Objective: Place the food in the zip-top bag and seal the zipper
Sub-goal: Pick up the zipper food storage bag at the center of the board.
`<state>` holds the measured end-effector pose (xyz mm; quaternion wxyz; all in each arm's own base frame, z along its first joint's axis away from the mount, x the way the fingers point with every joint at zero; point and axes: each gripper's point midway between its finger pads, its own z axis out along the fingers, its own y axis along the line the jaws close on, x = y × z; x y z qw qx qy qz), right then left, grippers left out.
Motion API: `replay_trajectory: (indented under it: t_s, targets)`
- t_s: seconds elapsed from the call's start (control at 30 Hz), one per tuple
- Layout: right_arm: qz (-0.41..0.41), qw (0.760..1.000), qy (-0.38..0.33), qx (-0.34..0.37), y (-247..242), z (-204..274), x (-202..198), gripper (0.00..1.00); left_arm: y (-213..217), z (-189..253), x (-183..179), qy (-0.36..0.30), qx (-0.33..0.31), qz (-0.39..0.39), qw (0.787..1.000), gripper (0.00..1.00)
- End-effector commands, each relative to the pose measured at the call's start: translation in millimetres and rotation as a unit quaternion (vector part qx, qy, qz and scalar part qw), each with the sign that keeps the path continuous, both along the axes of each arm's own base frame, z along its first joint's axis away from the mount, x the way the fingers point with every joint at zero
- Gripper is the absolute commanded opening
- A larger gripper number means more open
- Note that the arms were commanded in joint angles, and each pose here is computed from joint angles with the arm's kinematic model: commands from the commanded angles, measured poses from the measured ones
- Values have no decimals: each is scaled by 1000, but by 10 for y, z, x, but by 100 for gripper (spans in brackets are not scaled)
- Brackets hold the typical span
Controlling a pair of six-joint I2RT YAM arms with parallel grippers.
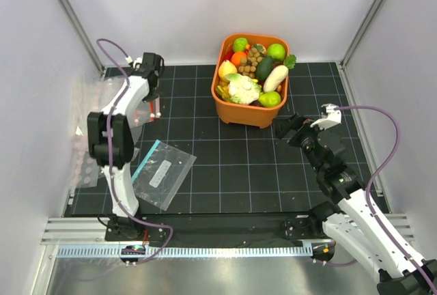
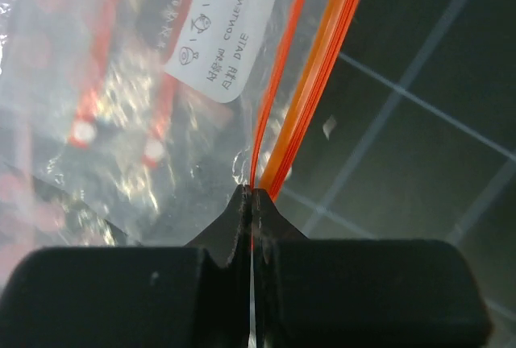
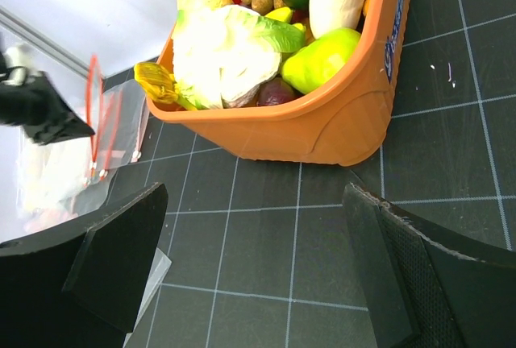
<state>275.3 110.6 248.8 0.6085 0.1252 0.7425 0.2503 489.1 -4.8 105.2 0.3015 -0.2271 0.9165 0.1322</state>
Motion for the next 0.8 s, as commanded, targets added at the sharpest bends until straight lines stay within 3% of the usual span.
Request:
replay_trajectory:
  t_s: [0.0, 0.03, 0.07, 0.2, 0.23, 0.3, 0.33, 0.37, 0.53, 0.67, 0.77]
  targets:
    - [4, 1000, -9, 10, 46, 9, 53, 100, -487, 346, -137, -82, -107, 2, 991, 0]
    - [7, 1000, -9, 10, 59, 3, 55, 100, -566, 620, -210, -121, -121, -4, 985, 0]
    - [10, 1000, -8, 10, 77, -9, 69, 100, -627, 448, -356, -116, -127, -5, 985, 0]
    - [74, 997, 3, 2, 313, -80, 73, 99, -1153, 543, -849, -159, -172, -59, 971, 0]
    - [125, 992, -9, 6, 490, -54, 42, 99, -1283, 753, -932, -190, -198, -80, 958, 0]
    - [161, 987, -2, 9, 633, -124, 52, 92, -1481, 598, -1219, -177, -215, -109, 954, 0]
    - [198, 980, -8, 17, 761, -93, 13, 90, -1546, 765, -1288, -205, -228, -124, 944, 0]
    - [214, 977, -6, 20, 822, -113, 7, 87, -1548, 580, -1421, -190, -226, -131, 946, 0]
    - [282, 959, 18, 1, 1269, -329, -41, 73, -1725, 493, -1714, -209, -226, -212, 928, 0]
    - [283, 958, 43, -29, 1503, -571, 5, 66, -2019, 639, -1913, -223, -275, -277, 893, 0]
    - [300, 952, 47, -38, 1688, -636, -47, 61, -2159, 787, -2039, -250, -243, -300, 888, 0]
